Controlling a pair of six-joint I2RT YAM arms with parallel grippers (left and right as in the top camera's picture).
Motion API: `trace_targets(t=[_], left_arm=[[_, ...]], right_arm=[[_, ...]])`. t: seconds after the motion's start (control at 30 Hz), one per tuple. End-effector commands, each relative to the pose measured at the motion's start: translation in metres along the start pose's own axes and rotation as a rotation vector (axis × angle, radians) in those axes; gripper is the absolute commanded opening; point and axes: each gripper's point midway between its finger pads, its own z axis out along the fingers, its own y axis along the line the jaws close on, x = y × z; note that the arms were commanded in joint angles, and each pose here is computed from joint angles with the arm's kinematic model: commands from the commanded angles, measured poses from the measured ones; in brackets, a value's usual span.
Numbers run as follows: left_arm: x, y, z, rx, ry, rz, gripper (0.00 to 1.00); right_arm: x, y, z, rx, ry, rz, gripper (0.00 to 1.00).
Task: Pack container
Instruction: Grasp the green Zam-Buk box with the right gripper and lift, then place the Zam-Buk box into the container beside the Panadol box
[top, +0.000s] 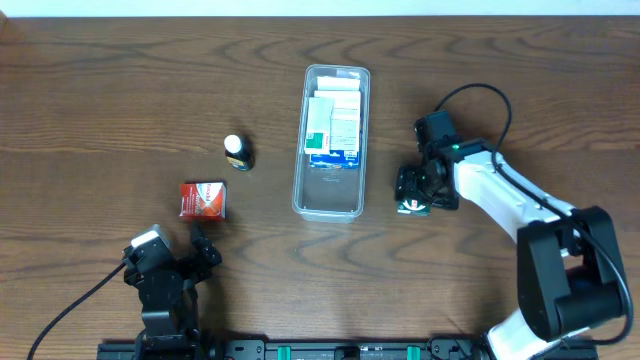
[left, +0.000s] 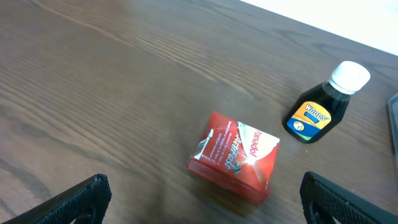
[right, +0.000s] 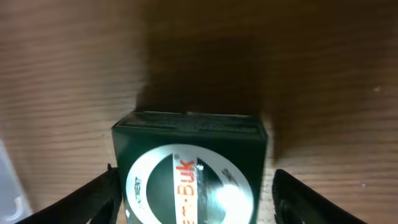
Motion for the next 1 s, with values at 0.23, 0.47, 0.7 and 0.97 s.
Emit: trace_targets(t=[0.23, 0.47, 0.7, 0.97], left_arm=[[0.006, 0.002, 0.003, -0.011, 0.010, 0.021, 0.98], [0.006, 0.002, 0.003, -0.010, 0.010, 0.021, 0.98], [0.006, 0.002, 0.003, -0.010, 0.010, 0.021, 0.98], [0.006, 0.002, 0.003, -0.010, 0.010, 0.021, 0.98]], right_arm=[[-0.007, 0.003, -0.006, 0.000, -0.027, 0.000, 0.57], [-0.043, 0.032, -0.080, -0.078, -0.165, -0.072, 0.45], [-0.068, 0.096, -0.163, -0.171, -0.329, -0.281, 0.44], [-0.090, 0.143, -0.189, -0.242, -0.422, -0.351, 0.45]])
